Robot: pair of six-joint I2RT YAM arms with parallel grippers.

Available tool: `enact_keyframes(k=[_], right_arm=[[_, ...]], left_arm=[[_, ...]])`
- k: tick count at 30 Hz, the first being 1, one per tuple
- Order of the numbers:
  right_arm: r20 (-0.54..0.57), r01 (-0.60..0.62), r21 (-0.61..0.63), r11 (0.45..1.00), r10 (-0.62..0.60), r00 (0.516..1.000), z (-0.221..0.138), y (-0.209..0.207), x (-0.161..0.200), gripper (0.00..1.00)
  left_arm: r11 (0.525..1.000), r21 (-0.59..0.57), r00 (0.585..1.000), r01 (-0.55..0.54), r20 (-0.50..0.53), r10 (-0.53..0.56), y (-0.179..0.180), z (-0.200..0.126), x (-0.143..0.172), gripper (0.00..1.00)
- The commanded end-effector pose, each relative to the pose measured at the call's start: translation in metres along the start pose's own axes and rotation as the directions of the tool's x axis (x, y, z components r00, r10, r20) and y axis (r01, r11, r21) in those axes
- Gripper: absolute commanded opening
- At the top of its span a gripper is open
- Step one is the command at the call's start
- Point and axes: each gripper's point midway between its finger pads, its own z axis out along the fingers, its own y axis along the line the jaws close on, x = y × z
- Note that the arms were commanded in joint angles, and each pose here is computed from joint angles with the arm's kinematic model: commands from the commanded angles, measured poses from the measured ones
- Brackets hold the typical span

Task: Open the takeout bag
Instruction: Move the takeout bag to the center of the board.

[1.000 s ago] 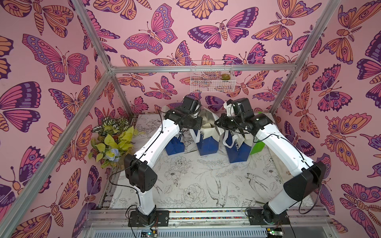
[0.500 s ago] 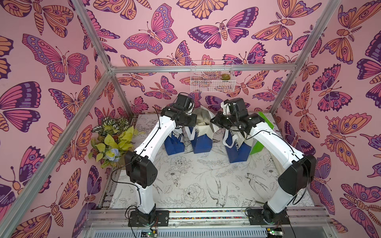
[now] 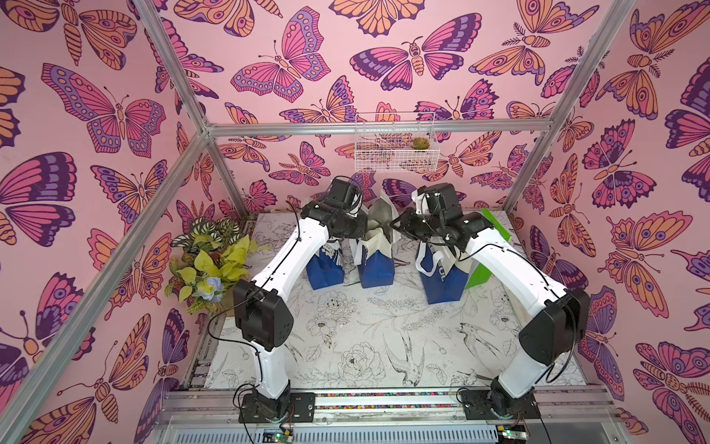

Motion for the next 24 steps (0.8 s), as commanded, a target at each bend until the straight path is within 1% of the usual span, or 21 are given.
enact_keyframes(k=[1, 2, 3, 4, 9, 10, 12, 13, 14, 15, 18, 20, 24], right_arm=[[0.044, 0.016, -0.014, 1.000, -0.015, 0.999, -0.017, 0.009, -0.002, 0.17], [0.048, 0.019, -0.010, 1.000, -0.019, 0.999, -0.018, 0.009, -0.002, 0.12], [0.049, 0.024, -0.011, 1.000, -0.023, 0.999, -0.019, 0.010, -0.003, 0.04], [0.047, 0.027, -0.011, 1.000, -0.027, 0.999, -0.019, 0.010, -0.003, 0.00], [0.027, 0.026, -0.007, 1.000, -0.026, 0.999, -0.015, 0.011, -0.003, 0.00], [0.023, 0.023, -0.006, 1.000, -0.023, 0.999, -0.013, 0.010, -0.002, 0.02], [0.016, 0.019, -0.007, 1.000, -0.018, 1.000, -0.012, 0.009, -0.001, 0.09], [0.013, 0.018, -0.005, 1.000, -0.018, 1.000, -0.011, 0.009, 0.001, 0.13], [0.014, 0.018, -0.004, 1.000, -0.018, 1.000, -0.013, 0.008, 0.001, 0.18], [0.021, 0.019, -0.004, 1.000, -0.019, 1.000, -0.014, 0.008, 0.001, 0.21], [0.037, 0.024, -0.010, 1.000, -0.024, 0.999, -0.021, 0.010, 0.000, 0.27], [0.041, 0.028, -0.019, 0.999, -0.027, 0.999, -0.025, 0.014, -0.001, 0.30], [0.042, 0.039, -0.029, 0.999, -0.037, 0.998, -0.032, 0.019, 0.000, 0.35]], left_arm=[[1.000, -0.023, 0.999, -0.005, 0.045, 0.006, 0.004, -0.014, -0.009, 0.00], [1.000, -0.028, 0.998, -0.010, 0.054, 0.012, 0.004, -0.015, -0.013, 0.00], [0.999, -0.033, 0.998, -0.014, 0.060, 0.016, 0.004, -0.014, -0.016, 0.00], [0.999, -0.034, 0.998, -0.018, 0.065, 0.020, 0.004, -0.013, -0.018, 0.00], [0.999, -0.036, 0.997, -0.020, 0.074, 0.023, 0.004, -0.011, -0.025, 0.00], [0.999, -0.041, 0.997, -0.021, 0.075, 0.024, 0.004, -0.011, -0.025, 0.00], [0.999, -0.043, 0.997, -0.025, 0.073, 0.029, 0.004, -0.014, -0.024, 0.00], [0.999, -0.045, 0.997, -0.026, 0.068, 0.029, 0.005, -0.016, -0.021, 0.08], [0.999, -0.047, 0.997, -0.022, 0.068, 0.025, 0.005, -0.020, -0.019, 0.18], [0.999, -0.051, 0.998, -0.020, 0.066, 0.023, 0.006, -0.024, -0.017, 0.24], [0.997, -0.071, 0.997, -0.003, 0.078, 0.009, 0.009, -0.043, -0.011, 0.38], [0.997, -0.079, 0.995, 0.004, 0.095, 0.003, 0.009, -0.062, -0.008, 0.46], [0.996, -0.092, 0.992, 0.015, 0.127, -0.003, 0.010, -0.100, -0.002, 0.55]])
